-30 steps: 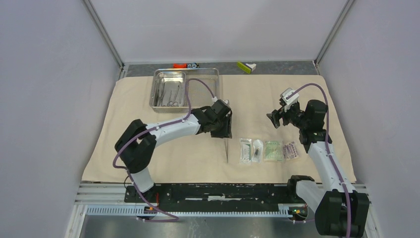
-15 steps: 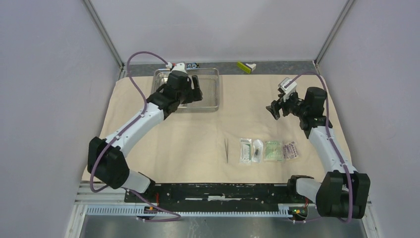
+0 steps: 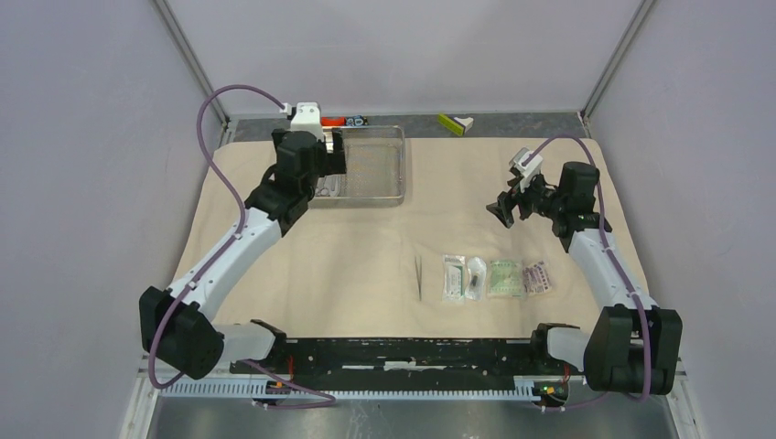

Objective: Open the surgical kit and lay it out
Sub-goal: Adjust the medical item in the container.

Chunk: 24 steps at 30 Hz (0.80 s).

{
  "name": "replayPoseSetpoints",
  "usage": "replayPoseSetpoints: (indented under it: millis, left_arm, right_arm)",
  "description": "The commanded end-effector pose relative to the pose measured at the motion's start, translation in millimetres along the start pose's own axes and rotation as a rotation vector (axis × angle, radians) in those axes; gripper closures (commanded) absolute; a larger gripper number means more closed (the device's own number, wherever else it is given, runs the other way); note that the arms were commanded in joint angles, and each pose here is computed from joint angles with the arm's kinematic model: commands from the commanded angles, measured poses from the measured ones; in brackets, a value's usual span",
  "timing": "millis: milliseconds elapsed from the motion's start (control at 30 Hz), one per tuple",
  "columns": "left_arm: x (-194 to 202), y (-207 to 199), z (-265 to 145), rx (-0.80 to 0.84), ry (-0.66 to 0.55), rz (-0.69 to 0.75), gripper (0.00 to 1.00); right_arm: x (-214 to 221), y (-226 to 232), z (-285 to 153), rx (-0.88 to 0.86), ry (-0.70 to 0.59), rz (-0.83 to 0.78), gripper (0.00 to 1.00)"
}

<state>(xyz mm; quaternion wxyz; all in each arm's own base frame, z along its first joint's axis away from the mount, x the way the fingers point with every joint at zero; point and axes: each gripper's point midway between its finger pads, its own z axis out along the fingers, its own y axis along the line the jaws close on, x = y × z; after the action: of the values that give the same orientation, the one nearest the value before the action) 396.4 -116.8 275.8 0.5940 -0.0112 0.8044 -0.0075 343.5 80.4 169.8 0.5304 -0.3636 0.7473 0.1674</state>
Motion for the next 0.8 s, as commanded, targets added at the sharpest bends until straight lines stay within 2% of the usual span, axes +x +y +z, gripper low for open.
replayPoseSetpoints:
  millis: [0,167,333,433,600,767]
  left_arm:
    - [-24,17,1,-0.031,-0.122,0.133,0.0]
    - [-15,35,13,-0.033,-0.048,0.162,0.0]
    - [-1,50,24,-0.017,0.095,0.218,0.0]
    - [19,46,35,0.06,0.225,0.21,0.02]
    - [37,37,68,0.119,0.3,0.171,0.04]
    - [62,39,116,0.13,0.413,0.192,0.19]
  right_arm:
    - [-33,-4,-3,-0.01,-0.092,-0.044,0.1]
    - [-40,-3,-9,-0.001,-0.107,-0.064,0.08]
    - [-29,3,-9,-0.007,-0.091,-0.074,0.08]
    - [-21,5,-7,-0.015,-0.075,-0.067,0.08]
    - [-13,5,-2,-0.031,-0.055,-0.052,0.09]
    - [-6,4,0,-0.035,-0.032,-0.048,0.09]
